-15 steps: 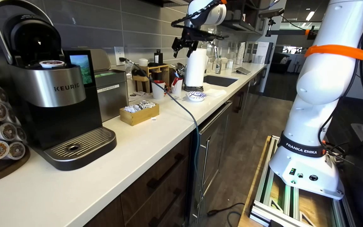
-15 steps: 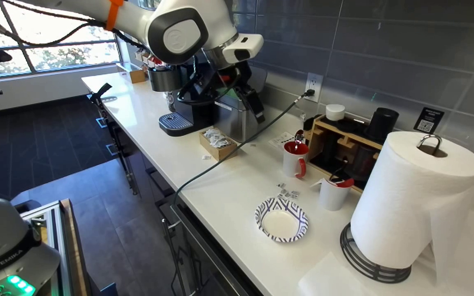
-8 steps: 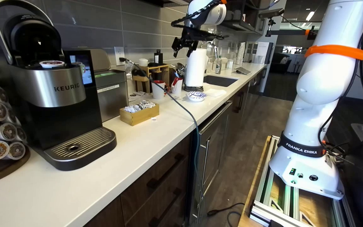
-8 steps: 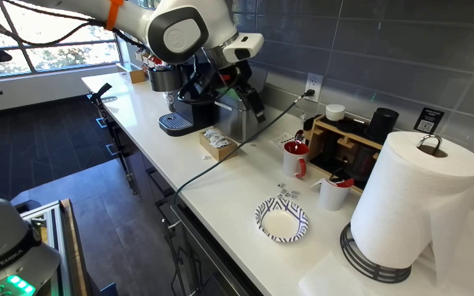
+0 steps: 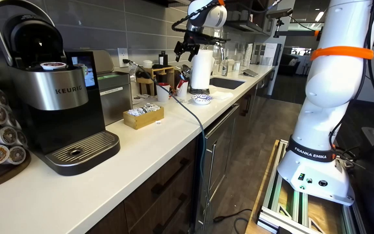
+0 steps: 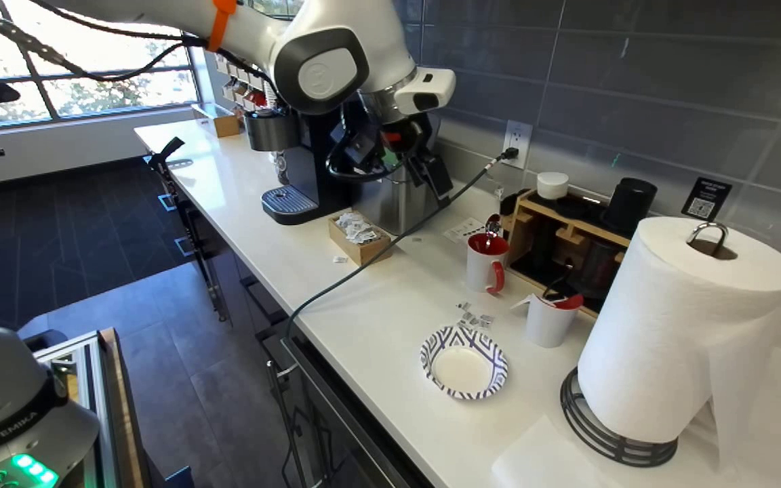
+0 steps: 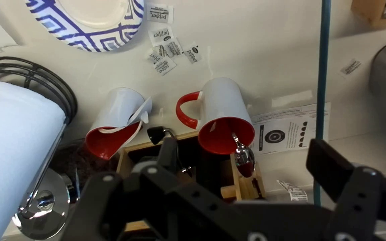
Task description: Take the straw out of the cup and place it on the bowl
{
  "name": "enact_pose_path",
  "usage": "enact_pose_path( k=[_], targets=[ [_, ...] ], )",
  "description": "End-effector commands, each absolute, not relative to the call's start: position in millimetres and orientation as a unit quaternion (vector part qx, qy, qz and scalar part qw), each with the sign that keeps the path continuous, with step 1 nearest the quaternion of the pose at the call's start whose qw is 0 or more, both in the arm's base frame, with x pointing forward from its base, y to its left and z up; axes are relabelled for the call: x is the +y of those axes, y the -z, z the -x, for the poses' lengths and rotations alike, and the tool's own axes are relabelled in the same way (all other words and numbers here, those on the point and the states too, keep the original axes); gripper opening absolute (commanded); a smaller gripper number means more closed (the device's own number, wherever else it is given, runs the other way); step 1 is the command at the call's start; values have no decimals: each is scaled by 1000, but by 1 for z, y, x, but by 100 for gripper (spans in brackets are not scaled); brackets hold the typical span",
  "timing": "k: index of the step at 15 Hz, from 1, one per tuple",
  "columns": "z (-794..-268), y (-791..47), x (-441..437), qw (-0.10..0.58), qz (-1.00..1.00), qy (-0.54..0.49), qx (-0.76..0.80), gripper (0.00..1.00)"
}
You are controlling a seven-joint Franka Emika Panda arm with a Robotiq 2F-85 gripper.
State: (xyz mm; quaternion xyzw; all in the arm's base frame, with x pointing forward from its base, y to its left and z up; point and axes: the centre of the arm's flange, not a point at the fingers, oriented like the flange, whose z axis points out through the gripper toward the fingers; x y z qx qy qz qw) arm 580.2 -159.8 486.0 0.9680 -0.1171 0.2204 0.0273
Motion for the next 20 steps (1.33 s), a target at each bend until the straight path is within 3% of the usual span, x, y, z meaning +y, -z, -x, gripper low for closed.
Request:
enact_pose_path(
  k=[1, 9, 20],
  targets=[
    [-642, -471, -187, 22, -979, -178, -93, 100],
    [-701, -427, -192, -2, -992, -100, -75, 100],
    [-700, -403, -186, 8, -992, -70, -107, 100]
  ],
)
